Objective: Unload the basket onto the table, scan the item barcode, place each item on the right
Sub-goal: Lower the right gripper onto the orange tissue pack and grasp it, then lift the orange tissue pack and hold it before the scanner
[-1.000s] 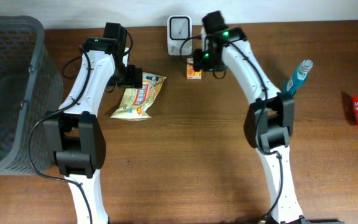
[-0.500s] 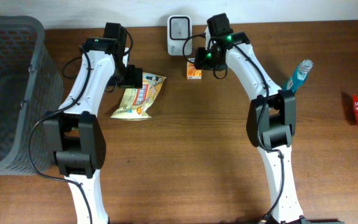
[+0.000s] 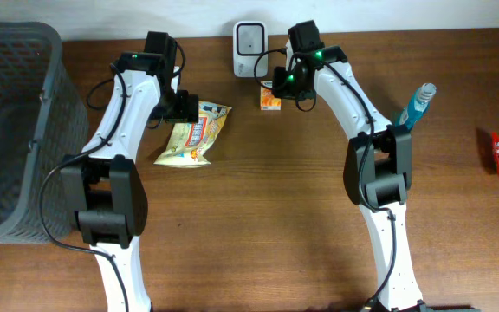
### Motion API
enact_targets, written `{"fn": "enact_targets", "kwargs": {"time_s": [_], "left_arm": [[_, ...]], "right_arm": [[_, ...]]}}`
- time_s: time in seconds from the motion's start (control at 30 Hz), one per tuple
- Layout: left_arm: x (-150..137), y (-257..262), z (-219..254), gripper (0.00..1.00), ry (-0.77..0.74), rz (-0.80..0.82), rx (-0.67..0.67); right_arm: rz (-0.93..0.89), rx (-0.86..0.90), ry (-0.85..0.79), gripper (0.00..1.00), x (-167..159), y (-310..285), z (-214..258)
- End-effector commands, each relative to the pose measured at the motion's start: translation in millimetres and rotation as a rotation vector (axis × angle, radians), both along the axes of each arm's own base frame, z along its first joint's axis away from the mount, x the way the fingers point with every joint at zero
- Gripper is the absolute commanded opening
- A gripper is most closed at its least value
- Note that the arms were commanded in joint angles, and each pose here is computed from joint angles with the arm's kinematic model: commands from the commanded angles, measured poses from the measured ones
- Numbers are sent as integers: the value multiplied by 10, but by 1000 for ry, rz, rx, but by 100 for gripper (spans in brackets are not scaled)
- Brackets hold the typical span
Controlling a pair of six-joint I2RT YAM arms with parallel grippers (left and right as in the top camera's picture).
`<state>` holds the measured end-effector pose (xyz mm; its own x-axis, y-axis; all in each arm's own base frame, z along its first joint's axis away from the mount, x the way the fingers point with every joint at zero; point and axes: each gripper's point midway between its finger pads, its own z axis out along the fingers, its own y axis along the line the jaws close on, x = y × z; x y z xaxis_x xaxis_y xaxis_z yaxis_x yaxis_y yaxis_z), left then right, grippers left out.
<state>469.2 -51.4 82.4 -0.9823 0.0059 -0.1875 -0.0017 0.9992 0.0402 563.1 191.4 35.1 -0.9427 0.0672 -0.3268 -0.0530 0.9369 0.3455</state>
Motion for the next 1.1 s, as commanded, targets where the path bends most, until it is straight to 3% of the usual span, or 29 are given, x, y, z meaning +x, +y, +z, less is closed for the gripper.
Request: {"fn": "enact_targets", "kwargs": {"time_s": [0.0,0.13,0.37,0.43,0.6,0.7,0.8,0.93,1.07], "left_arm": [[33,-9,29,99,-11,-8,7],[33,-9,29,99,-11,-8,7],[33,-9,29,99,-11,-8,7],[33,-9,29,99,-11,-8,7],[33,-9,29,99,-11,-8,7],[33,-9,29,99,-11,-8,7],[33,-9,29,99,-11,-8,7],[33,-3,29,99,-11,-6,7],[33,-5,29,99,-11,-7,7]], "right_arm": [[0,19,50,29,-68,-13,-143],[-5,19,58,39,-76,-48,-155],[2,-1,77,40,-117,-4,-280],[1,-1,79,34,-119,-10,-283],[1,-3,84,34,-122,-12,-318],[1,-1,85,23,-124,-10,-318],[8,15,89,4,-134,18,-309],[25,90,101,4,-142,64,-243],[32,276,126,4,-102,-45,-46]]}}
